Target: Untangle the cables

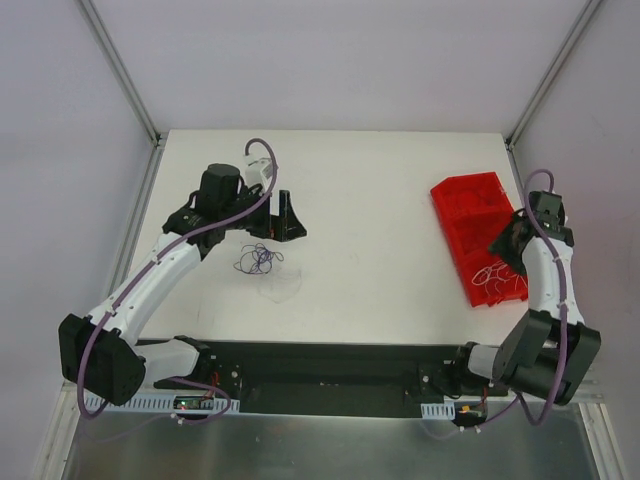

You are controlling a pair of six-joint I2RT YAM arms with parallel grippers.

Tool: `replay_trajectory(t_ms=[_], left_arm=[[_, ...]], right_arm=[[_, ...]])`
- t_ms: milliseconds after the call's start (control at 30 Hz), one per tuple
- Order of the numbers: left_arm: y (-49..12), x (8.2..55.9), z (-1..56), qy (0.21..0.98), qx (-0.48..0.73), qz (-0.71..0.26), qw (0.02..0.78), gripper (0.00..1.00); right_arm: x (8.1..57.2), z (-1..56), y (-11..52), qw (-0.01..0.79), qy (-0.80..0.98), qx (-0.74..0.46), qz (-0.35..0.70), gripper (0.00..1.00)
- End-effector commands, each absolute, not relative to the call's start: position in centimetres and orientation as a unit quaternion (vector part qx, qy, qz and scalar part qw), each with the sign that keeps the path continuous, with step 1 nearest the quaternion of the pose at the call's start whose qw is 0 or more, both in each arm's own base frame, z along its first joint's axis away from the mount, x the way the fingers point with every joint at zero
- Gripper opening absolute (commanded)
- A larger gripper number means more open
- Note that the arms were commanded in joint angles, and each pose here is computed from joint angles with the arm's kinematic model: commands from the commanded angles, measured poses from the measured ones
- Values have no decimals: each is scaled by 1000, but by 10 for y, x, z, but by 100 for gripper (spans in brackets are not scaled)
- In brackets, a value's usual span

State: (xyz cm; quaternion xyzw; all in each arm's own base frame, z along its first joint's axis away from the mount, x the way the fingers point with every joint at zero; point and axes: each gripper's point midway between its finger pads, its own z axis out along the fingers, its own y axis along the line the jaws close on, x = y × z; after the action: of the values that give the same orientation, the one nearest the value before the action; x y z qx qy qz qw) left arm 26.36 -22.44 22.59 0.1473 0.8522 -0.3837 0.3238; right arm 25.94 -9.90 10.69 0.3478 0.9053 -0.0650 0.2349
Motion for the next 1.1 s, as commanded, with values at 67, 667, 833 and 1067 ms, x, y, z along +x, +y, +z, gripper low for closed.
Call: replay_trajectory(t_ms=[67,667,833,1067], left_arm=[[-189,292,220,867,78,-318,374,91],[-185,306,196,886,18,-341,312,89],[-201,321,228,868,42,-377,321,88],[-210,323,225,862,64,-397,307,87]], right_arm=[[252,160,-90,295,902,300,-92,62],[294,107,71,258,957,108,-75,65],[282,87,19,262,939,190,-117,48],[288,64,11,243,924,265,-133,50]])
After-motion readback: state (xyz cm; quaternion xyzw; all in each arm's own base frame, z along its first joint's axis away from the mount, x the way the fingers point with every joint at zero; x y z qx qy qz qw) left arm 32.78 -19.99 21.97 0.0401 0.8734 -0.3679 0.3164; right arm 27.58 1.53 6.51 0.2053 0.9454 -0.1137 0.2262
